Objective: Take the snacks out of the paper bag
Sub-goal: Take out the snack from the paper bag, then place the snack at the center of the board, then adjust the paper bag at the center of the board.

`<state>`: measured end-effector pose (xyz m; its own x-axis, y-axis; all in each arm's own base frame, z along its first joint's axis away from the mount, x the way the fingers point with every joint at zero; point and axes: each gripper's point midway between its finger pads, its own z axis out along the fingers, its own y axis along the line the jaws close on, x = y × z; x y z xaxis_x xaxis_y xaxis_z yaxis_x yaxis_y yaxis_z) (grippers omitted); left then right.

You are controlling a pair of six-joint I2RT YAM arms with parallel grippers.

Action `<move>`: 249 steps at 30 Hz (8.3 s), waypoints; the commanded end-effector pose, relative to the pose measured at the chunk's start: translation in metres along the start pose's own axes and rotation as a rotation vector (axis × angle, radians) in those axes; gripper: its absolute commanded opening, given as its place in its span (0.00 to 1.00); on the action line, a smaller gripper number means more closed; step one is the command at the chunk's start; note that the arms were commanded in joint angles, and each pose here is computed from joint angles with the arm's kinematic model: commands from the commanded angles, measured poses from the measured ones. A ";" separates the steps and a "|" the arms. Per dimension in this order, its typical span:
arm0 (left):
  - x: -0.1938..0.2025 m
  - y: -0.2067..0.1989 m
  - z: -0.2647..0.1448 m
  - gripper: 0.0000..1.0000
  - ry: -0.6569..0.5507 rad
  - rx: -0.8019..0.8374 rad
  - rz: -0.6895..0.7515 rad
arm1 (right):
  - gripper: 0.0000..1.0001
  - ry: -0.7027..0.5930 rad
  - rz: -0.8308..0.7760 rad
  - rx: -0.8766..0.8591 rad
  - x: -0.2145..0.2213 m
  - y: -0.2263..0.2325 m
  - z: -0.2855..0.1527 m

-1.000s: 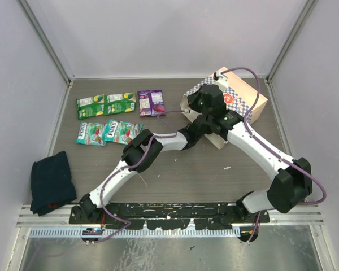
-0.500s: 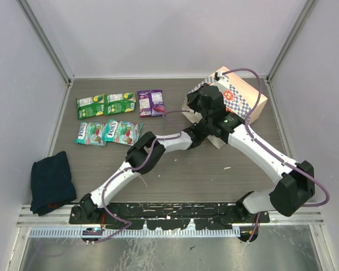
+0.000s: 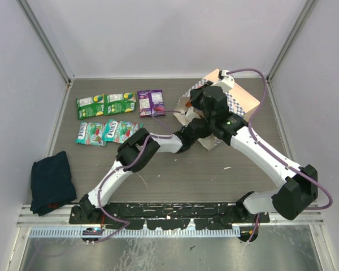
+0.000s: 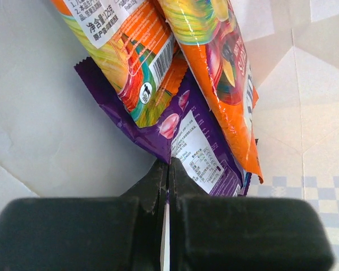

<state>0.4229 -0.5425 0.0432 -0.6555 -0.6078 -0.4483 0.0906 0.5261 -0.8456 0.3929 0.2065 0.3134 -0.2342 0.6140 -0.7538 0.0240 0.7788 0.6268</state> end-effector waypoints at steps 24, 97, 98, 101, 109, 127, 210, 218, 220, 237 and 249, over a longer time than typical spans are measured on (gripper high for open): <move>-0.097 -0.087 -0.114 0.00 0.079 0.286 0.139 | 0.00 -0.155 0.012 0.039 -0.064 -0.042 0.015; -0.238 0.155 -0.252 0.98 0.326 -0.505 0.544 | 0.00 0.017 -0.074 0.093 -0.034 -0.125 0.064; -0.247 0.153 -0.258 0.99 0.281 -0.536 0.566 | 0.00 0.018 -0.076 0.093 -0.033 -0.125 0.064; -0.263 0.124 -0.274 0.98 0.150 -0.545 0.642 | 0.00 0.015 -0.077 0.101 -0.033 -0.127 0.064; -0.208 -0.012 -0.283 0.98 -0.013 -0.051 0.660 | 0.00 0.011 -0.042 0.113 -0.031 -0.130 0.064; -0.024 -0.083 -0.244 1.00 0.094 0.276 0.833 | 0.00 -0.041 -0.037 0.139 -0.042 -0.136 0.043; -0.120 -0.003 -0.045 0.98 0.291 0.194 -0.133 | 0.00 -0.163 -0.239 0.452 -0.024 -0.111 0.032; -0.126 -0.008 -0.067 0.98 0.168 0.146 -0.267 | 0.00 -0.203 -0.179 0.466 -0.031 -0.114 0.025; -0.125 -0.012 -0.065 0.98 0.141 0.135 -0.329 | 0.00 -0.206 -0.166 0.454 -0.033 -0.110 0.024; -0.115 -0.058 -0.076 0.35 0.069 0.040 -0.247 | 0.00 -0.304 -0.180 0.507 -0.073 -0.137 -0.005; -0.082 -0.057 -0.051 0.37 0.083 -0.034 -0.285 | 0.00 -0.277 -0.243 0.522 -0.071 -0.144 0.006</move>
<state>0.4222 -0.4840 0.1354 -0.7361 -0.6576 -0.1605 -0.1287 0.3688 -0.9206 0.4070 0.0531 0.2617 -0.0700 0.3890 -0.9186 0.4944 0.8133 0.3068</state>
